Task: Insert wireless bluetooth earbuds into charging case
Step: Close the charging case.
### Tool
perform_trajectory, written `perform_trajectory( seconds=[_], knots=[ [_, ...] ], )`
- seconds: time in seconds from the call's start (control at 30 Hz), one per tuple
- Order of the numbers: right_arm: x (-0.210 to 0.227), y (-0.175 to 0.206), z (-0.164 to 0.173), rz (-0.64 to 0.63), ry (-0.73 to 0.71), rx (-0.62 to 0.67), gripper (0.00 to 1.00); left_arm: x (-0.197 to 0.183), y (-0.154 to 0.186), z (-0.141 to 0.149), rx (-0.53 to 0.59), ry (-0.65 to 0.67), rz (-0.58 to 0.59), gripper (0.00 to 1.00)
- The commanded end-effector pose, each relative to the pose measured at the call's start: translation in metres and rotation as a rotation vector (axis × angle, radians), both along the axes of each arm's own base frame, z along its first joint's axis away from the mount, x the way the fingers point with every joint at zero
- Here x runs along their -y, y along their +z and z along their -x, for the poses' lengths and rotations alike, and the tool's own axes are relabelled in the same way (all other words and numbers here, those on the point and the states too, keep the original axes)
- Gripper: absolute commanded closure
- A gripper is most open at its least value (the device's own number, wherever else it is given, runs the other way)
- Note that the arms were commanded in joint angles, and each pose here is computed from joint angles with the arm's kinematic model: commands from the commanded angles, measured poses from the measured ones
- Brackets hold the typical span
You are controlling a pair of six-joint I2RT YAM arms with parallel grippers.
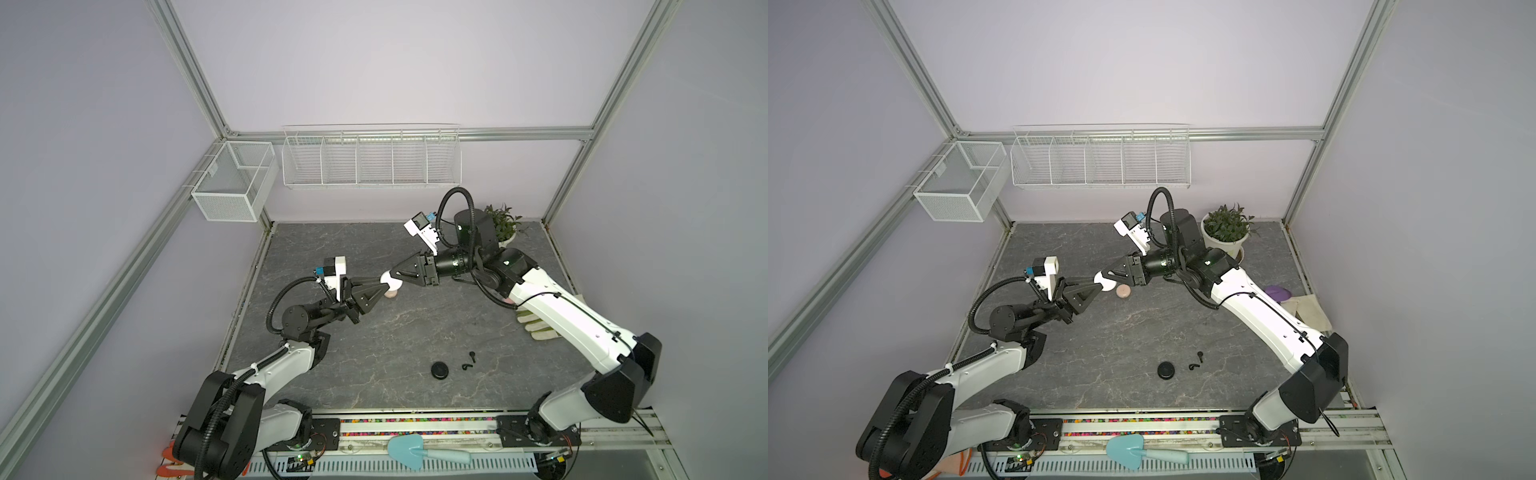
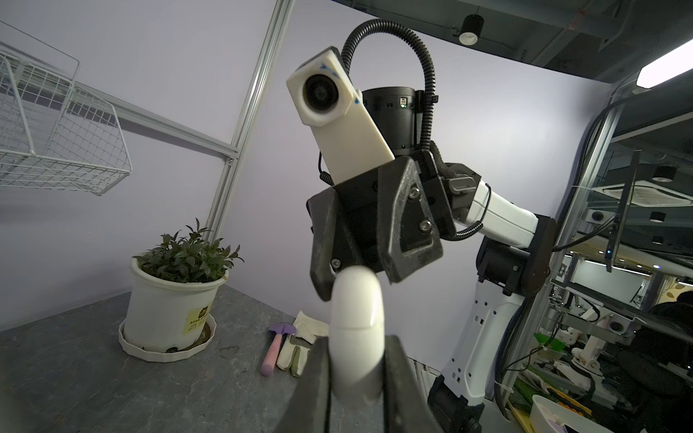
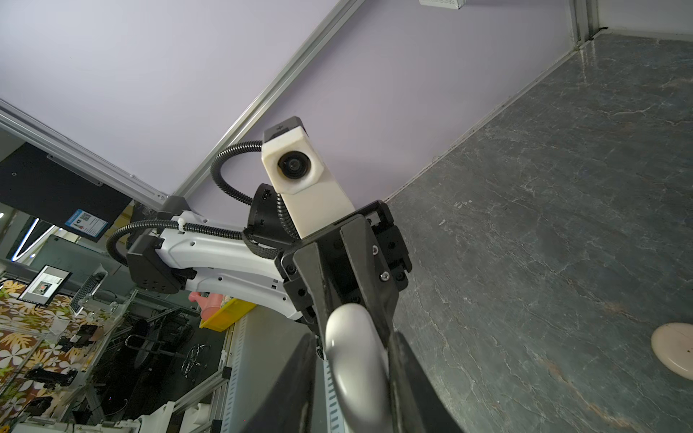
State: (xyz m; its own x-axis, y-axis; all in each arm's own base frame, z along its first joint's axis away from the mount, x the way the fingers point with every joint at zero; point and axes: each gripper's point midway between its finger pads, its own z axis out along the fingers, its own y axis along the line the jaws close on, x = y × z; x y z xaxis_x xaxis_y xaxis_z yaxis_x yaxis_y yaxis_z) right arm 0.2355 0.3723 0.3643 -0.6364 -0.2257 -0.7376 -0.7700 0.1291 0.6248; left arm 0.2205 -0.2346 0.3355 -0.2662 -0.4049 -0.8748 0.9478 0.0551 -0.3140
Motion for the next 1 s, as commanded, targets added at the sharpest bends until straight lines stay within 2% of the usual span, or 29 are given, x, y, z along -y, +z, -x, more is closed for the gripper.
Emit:
perform_trajectory(
  seconds=[0.0,0.37,0.83,0.97],
  knots=[
    [-0.008,-0.013,0.039,0.007,0.164,-0.067,0.66,-0.009,0.014,-0.024,-0.053,0.074,0.059,1.0],
    [-0.013,-0.026,0.037,0.041,0.138,-0.013,0.76,-0.012,0.02,-0.028,-0.097,0.069,0.081,1.0],
    [-0.018,-0.06,0.038,0.143,0.172,0.145,0.8,-0.016,0.022,-0.041,-0.161,0.069,0.105,1.0],
    [-0.019,-0.068,0.037,0.155,0.192,0.169,0.77,-0.018,0.022,-0.046,-0.18,0.072,0.112,1.0]
  ],
)
